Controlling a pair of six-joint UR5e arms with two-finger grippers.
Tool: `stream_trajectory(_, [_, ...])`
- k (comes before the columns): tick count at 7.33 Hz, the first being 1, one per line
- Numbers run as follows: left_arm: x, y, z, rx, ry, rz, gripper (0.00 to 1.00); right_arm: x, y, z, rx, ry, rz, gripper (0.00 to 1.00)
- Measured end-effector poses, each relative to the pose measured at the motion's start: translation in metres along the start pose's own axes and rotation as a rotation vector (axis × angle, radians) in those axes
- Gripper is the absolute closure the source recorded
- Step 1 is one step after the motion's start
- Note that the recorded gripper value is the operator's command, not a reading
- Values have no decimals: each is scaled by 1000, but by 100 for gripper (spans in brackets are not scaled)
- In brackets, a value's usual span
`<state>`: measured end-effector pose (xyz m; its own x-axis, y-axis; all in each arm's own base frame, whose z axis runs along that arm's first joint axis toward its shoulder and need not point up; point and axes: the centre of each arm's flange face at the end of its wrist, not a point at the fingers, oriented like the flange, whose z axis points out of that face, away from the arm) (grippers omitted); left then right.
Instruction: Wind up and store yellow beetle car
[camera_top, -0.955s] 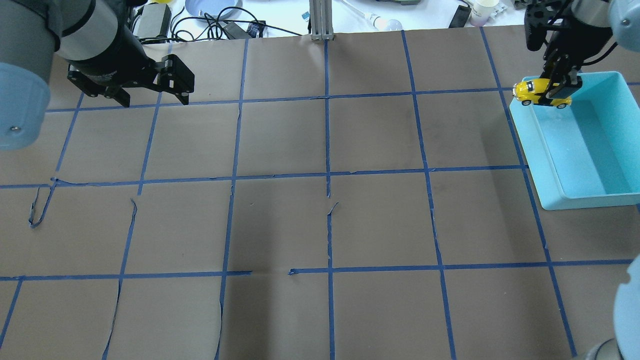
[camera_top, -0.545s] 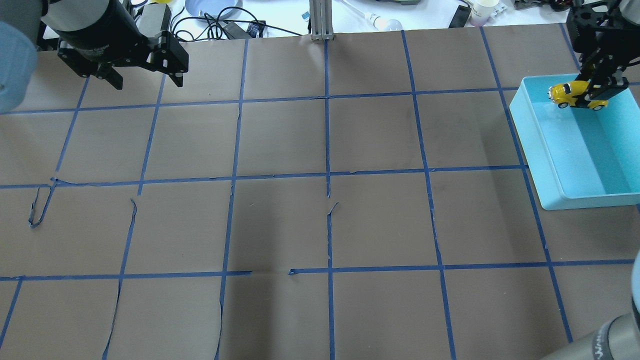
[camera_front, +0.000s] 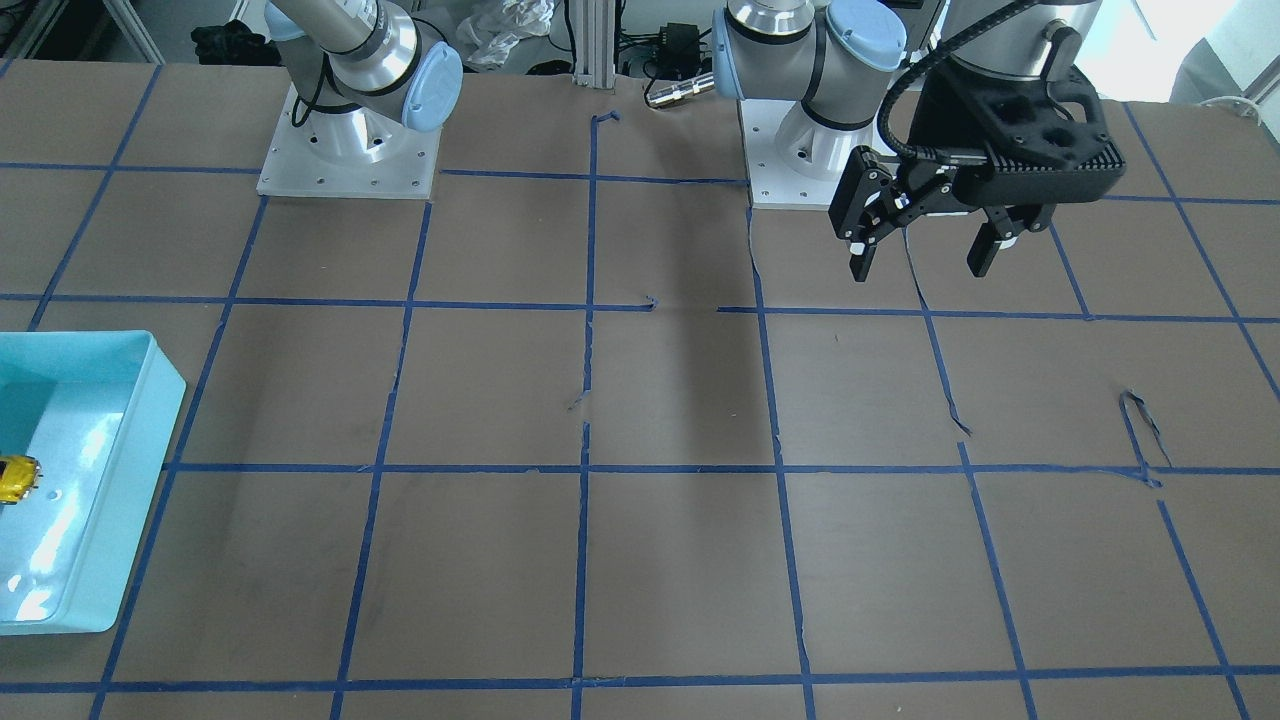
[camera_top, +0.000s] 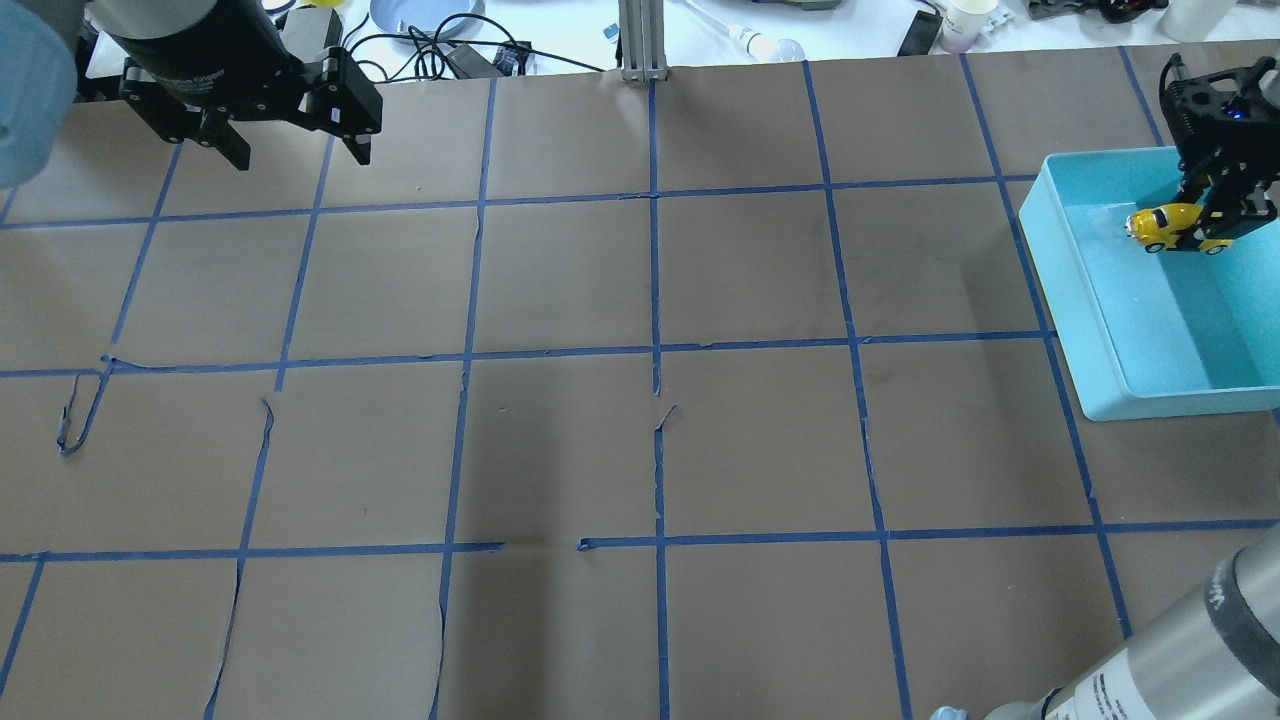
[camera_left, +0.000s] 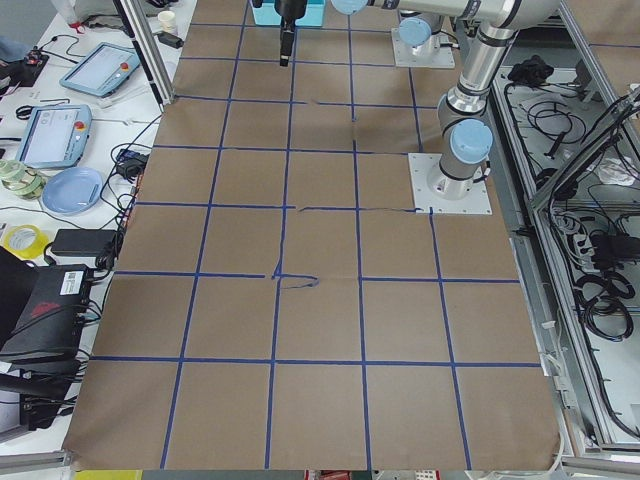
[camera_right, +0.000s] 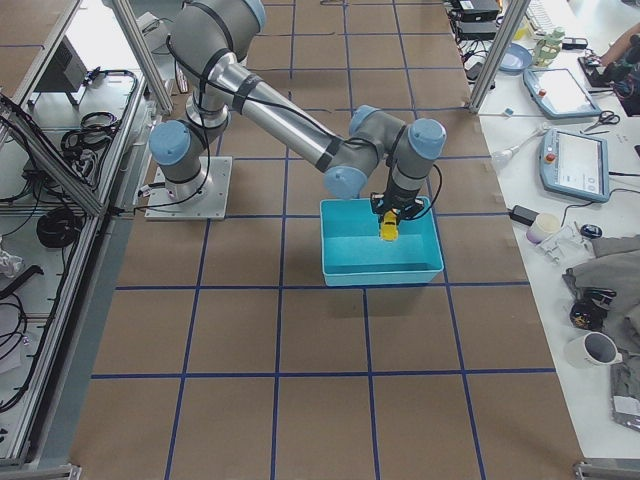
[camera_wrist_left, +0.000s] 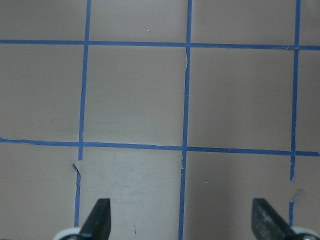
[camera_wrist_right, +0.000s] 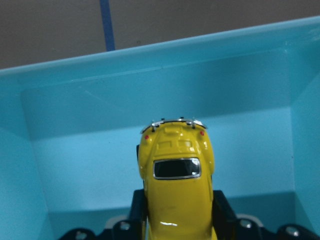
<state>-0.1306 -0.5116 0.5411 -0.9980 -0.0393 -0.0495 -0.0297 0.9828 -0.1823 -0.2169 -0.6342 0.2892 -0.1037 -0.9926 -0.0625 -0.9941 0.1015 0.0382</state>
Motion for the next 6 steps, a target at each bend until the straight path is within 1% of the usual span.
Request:
stream_trajectory(1, [1, 3, 1, -2, 1, 2, 0, 6, 2, 23, -13, 17, -2, 100])
stream_trajectory(2, [1, 6, 2, -4, 3, 4, 0, 8, 2, 44, -19, 18, -2, 85])
stream_trajectory(3, [2, 9, 3, -5, 4, 5, 0, 6, 1, 59, -17, 9, -1, 18])
stream_trajectory(4, [2, 10, 4, -6, 6, 6, 0, 5, 0, 67, -13, 2, -1, 12])
stream_trajectory(5, [2, 11, 3, -6, 8, 5, 0, 4, 0, 67, -12, 6, 2, 13])
stream_trajectory(6, [2, 12, 3, -5, 9, 3, 0, 3, 0, 54, -20, 21, 11, 13])
